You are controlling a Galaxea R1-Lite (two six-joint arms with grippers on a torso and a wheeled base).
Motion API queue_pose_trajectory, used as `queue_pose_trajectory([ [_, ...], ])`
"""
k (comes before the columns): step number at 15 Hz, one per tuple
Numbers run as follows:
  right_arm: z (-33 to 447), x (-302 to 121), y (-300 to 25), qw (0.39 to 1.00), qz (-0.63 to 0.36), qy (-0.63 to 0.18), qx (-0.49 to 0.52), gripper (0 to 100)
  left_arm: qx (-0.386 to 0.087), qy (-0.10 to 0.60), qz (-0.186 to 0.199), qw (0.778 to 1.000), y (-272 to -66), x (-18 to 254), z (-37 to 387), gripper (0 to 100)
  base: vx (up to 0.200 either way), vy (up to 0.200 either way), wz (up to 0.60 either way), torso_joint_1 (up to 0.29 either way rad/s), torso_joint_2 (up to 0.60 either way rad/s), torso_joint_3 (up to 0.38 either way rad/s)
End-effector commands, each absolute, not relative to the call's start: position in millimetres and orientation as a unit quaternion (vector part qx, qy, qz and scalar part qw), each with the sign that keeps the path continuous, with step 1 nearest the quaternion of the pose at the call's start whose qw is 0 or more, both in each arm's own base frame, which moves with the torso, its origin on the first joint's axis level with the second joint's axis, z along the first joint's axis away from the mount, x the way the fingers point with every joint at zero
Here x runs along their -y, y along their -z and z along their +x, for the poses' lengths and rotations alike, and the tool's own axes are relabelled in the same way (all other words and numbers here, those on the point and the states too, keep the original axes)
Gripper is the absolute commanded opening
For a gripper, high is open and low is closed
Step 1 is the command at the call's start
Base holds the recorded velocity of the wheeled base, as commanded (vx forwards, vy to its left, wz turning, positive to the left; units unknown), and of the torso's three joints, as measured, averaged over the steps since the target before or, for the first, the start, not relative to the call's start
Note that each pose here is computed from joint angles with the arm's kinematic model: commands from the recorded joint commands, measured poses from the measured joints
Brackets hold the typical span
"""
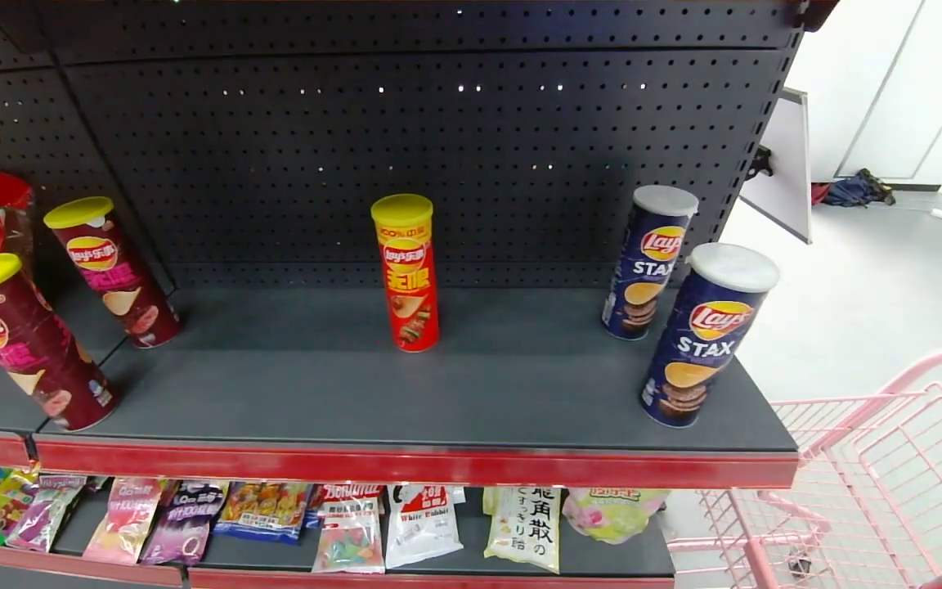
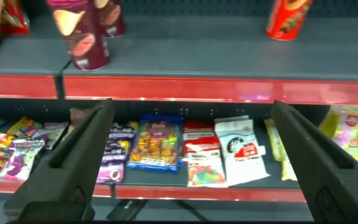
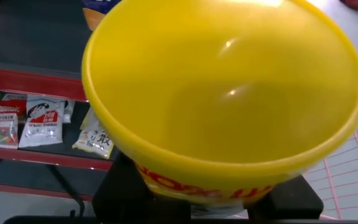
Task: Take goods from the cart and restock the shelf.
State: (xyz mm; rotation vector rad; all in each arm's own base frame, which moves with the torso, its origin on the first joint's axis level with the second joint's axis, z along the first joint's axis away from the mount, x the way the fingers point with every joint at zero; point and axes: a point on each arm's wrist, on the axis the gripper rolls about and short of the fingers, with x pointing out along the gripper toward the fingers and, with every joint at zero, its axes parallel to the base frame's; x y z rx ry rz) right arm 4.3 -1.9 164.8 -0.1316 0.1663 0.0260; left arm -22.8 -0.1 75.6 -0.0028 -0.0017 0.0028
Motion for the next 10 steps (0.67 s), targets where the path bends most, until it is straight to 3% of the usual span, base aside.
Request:
queue_pose_trajectory([
  [1, 3.3, 2.0, -163.0, 0.994, -0.066, -0.012, -0.082, 0, 0.001, -0.002, -0.002, 1.000, -75.6, 0.1, -22.8, 100, 0.000, 0.200, 0.00, 0.002, 0.01, 0.002],
  [9, -0.2, 2.4, -157.3, 0.995, -0.065, -0.011, -0.079, 0, 0.000, -0.002, -0.002, 1.000, -75.5, 0.1, -22.8, 100, 0.000, 0.200, 0.00, 0.005, 0.00, 0.002],
  [10, -2.8, 2.8, -153.4, 0.995, -0.065, -0.010, -0.075, 0, 0.000, -0.002, -0.002, 1.000, -75.5, 0.1, -22.8, 100, 0.000, 0.000, 0.00, 0.000, 0.00, 0.000],
])
